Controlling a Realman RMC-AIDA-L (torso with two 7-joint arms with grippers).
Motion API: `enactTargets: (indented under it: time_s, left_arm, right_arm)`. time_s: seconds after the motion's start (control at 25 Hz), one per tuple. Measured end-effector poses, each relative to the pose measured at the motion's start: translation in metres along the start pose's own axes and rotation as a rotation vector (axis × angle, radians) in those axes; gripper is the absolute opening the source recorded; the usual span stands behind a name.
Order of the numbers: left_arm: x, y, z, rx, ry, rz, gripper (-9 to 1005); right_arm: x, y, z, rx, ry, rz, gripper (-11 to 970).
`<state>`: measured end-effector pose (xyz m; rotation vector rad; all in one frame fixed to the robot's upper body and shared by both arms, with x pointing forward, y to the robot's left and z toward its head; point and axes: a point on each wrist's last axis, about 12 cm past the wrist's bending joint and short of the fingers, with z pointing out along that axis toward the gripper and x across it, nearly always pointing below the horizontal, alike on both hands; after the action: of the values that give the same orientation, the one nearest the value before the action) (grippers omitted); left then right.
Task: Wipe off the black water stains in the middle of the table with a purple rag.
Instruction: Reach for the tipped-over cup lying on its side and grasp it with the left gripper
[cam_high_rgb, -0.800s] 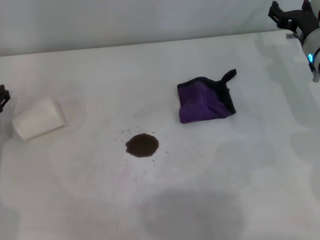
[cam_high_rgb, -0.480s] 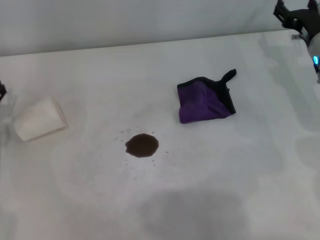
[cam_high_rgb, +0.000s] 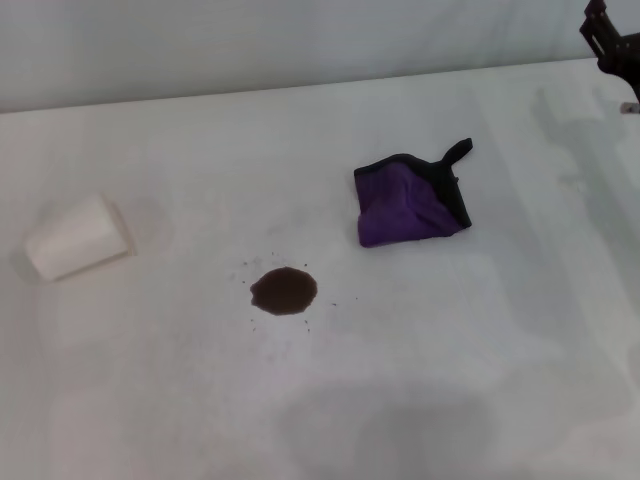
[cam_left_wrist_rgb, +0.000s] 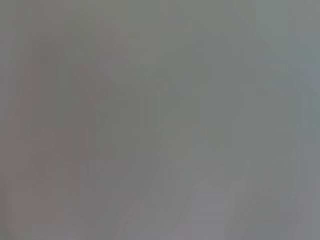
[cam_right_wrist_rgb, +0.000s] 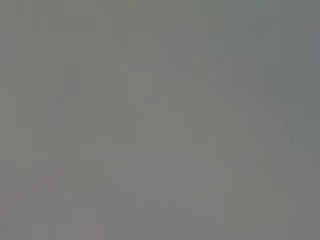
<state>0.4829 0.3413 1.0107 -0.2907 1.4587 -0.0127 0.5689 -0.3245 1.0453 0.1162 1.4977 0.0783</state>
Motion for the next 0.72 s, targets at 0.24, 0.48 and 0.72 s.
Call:
enactTargets:
  time_s: [0.24,0.48,0.72]
  left_arm:
    - [-0.008,0.002,-0.006,0.029,-0.068,-0.180,875]
    - [-0.033,-0.015,0.035,0.414,0.013,-0.304,876]
    - [-0.074,-0.026,0.074,0.784,0.274,-0.276,875]
  right_arm:
    - [0.006,0.004,-0.011,-0.031,0.009,0.032,867]
    - [0.007,0.006,-0.013,-0.037,0.013,0.044,867]
    - [0.009,0.005,-0.015,-0.042,0.020,0.041,867]
